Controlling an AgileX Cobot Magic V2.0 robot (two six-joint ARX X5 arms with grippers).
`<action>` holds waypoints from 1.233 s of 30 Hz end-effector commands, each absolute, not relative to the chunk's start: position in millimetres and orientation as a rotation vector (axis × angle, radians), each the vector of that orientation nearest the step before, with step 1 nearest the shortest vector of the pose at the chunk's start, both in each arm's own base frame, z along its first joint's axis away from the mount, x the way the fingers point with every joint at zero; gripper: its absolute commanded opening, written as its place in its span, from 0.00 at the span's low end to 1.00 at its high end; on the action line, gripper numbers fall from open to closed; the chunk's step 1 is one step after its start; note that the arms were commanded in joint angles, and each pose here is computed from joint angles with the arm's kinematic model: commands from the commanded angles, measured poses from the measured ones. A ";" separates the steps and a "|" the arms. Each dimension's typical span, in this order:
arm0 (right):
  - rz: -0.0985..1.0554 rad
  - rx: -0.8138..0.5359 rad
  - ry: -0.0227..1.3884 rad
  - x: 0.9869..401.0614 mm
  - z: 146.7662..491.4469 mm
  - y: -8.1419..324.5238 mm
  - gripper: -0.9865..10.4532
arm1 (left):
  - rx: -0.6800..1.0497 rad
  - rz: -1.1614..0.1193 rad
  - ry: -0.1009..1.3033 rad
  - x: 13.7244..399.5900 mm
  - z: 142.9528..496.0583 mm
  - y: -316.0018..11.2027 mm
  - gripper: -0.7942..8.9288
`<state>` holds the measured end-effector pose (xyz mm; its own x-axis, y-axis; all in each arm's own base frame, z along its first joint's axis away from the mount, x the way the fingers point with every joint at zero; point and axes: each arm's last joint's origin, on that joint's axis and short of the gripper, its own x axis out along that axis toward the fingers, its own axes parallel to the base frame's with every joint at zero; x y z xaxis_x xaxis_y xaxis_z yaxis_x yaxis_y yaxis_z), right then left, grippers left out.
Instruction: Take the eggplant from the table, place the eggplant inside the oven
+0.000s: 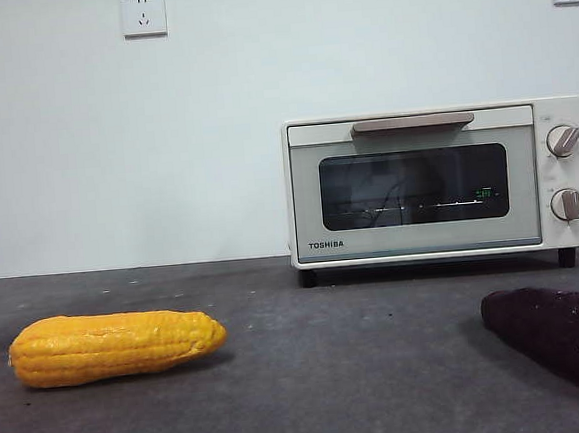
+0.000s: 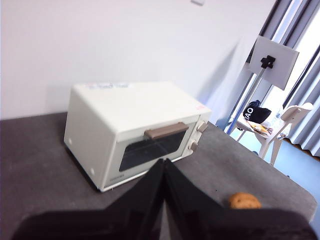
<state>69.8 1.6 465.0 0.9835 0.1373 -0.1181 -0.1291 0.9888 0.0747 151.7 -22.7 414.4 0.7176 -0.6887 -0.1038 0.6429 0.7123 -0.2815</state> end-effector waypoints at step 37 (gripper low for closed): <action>0.448 0.170 0.558 81.1 444.7 11.3 0.59 | -0.134 -1.095 0.383 211.4 416.5 -100.8 0.08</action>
<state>80.8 10.9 443.5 0.7569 0.4480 -0.4759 -0.3511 0.8929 0.2820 208.0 -98.6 416.2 0.4017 -0.8846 -0.2370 0.8306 0.4609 -0.3125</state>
